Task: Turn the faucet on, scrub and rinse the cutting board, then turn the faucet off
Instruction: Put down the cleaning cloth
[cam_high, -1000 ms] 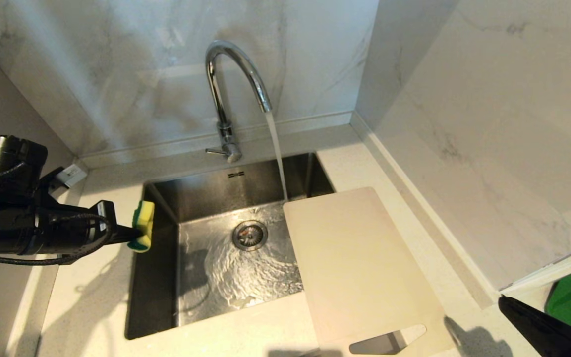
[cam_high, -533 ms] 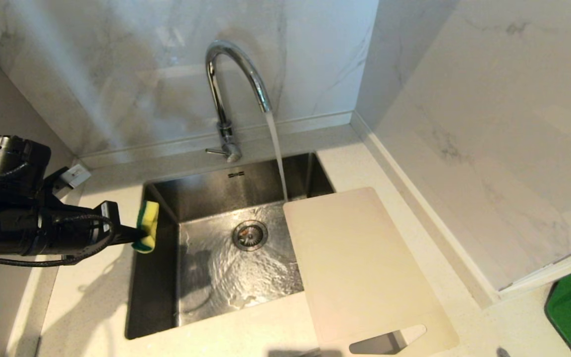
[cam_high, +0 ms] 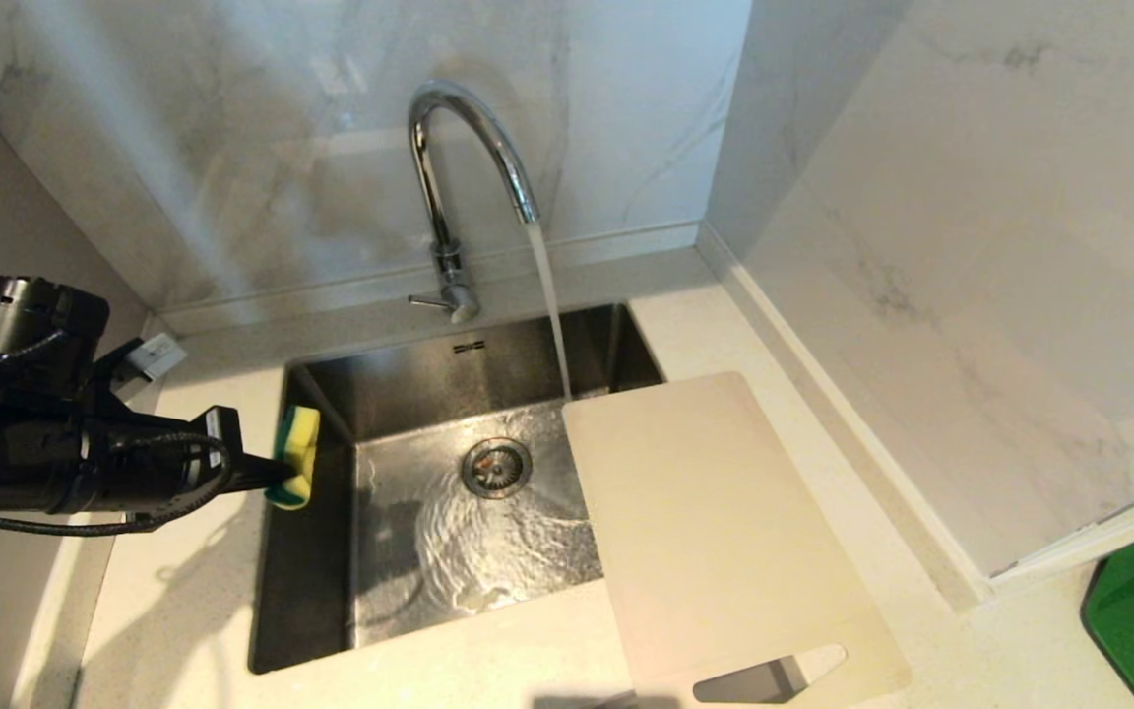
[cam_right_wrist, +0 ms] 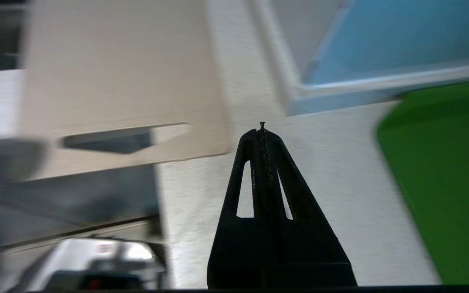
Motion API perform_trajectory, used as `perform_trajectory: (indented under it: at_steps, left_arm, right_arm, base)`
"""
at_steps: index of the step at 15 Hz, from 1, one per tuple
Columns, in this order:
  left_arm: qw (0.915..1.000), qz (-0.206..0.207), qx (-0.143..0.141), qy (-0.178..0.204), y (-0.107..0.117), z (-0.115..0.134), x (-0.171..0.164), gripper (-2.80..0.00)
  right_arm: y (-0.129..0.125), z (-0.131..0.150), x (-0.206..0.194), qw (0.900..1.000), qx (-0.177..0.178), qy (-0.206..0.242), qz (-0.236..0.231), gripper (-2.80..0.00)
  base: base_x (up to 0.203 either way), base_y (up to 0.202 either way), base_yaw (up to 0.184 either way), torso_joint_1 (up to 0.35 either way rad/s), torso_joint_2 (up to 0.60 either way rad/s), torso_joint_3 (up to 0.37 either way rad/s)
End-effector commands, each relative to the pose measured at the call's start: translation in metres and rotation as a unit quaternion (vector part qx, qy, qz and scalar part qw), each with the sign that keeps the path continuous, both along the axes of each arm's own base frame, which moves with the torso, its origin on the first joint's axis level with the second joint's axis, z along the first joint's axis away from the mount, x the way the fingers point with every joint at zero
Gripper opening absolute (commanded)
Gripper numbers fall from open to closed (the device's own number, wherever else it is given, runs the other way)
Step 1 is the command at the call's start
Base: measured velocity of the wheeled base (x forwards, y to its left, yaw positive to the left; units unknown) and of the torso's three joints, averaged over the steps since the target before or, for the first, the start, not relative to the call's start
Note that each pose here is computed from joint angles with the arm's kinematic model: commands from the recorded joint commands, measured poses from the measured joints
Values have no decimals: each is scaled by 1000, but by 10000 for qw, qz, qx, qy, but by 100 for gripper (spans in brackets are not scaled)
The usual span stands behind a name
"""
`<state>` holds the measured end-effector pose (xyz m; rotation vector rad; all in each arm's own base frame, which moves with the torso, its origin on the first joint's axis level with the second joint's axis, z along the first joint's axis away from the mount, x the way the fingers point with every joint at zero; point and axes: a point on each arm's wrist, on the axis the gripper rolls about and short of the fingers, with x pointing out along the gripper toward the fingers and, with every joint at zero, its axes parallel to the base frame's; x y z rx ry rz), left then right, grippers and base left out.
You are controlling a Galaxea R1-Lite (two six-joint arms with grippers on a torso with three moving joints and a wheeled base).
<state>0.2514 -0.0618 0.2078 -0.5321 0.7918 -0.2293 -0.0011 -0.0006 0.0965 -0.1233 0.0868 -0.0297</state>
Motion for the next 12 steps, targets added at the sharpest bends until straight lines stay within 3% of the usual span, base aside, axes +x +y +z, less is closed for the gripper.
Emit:
perform_trajectory:
  at_steps: [1, 3, 6, 10, 12]
  left_arm:
    - [10000, 14, 17, 19, 0, -1, 1, -280]
    - [10000, -8, 21, 55, -1, -3, 3, -280]
    - [9999, -117, 54, 105, -9, -9, 7, -280]
    - [9999, -79, 100, 112, -10, -12, 11, -280]
    - [9999, -56, 119, 95, -10, -12, 11, -280]
  right_arm:
    - [2, -11, -12, 9986, 297, -104, 435, -280]
    - [2, -13, -16, 9982, 389, -81, 445, -280]
    - [2, -15, -23, 9968, 402, -523, 449, -280]
    - [1, -16, -23, 9969, 485, -542, 310, -280]
    - [1, -22, -22, 9987, 280, -375, 180, -280]
  base:
    - [0, 0, 0, 0, 0, 0]
    - [0, 0, 0, 0, 0, 0]
    - [0, 0, 0, 0, 0, 0]
    - [0, 0, 0, 0, 0, 0]
    - [0, 0, 0, 0, 0, 0]
